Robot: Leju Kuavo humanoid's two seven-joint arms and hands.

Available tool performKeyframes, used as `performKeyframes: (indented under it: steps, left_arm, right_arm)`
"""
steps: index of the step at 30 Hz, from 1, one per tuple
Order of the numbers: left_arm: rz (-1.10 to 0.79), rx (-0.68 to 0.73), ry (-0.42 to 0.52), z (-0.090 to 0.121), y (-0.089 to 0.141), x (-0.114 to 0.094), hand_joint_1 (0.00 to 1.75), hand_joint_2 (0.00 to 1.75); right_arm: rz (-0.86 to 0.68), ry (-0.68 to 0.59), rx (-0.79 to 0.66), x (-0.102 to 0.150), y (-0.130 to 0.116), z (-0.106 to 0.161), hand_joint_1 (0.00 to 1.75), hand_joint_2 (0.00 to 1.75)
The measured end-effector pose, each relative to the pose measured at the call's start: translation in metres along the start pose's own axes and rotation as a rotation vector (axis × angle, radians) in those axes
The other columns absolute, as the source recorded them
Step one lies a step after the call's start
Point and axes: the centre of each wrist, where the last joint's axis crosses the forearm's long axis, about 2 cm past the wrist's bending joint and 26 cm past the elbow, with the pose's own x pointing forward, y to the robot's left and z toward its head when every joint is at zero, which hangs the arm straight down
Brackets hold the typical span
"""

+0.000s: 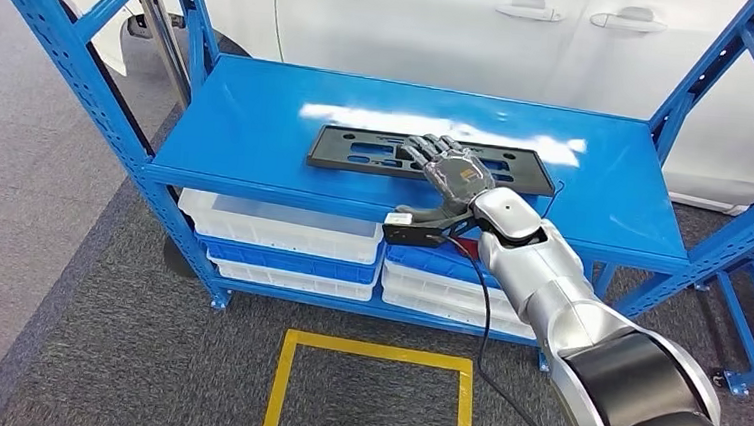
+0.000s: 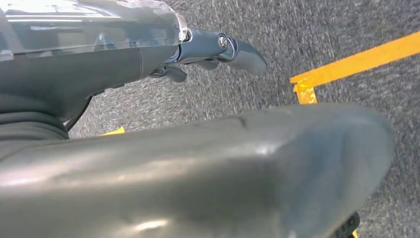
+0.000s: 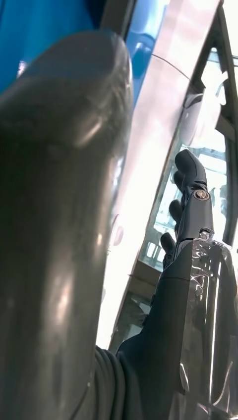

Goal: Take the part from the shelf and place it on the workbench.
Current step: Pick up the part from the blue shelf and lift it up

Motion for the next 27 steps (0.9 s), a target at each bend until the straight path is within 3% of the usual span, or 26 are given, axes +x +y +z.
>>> performKeyframes:
  steps: [16,20,27]
  left_arm:
    - [-0.001,-0.001,0.002,0.0003,-0.0010,-0.0002,0.00,0.00]
    - [-0.002,-0.006,-0.011,0.0003,-0.0009,-0.0011,0.00,0.00]
    - [0.000,-0.008,-0.026,0.0005,-0.0015,-0.0008,0.00,0.00]
  right_arm:
    - [0.001,0.000,0.005,0.0012,0.0020,0.0006,0.00,0.00]
    - [0.001,-0.002,0.007,0.0017,0.0027,0.0008,0.00,1.75]
    - [0.007,0.011,0.007,0.0017,0.0022,0.0005,0.00,1.75]
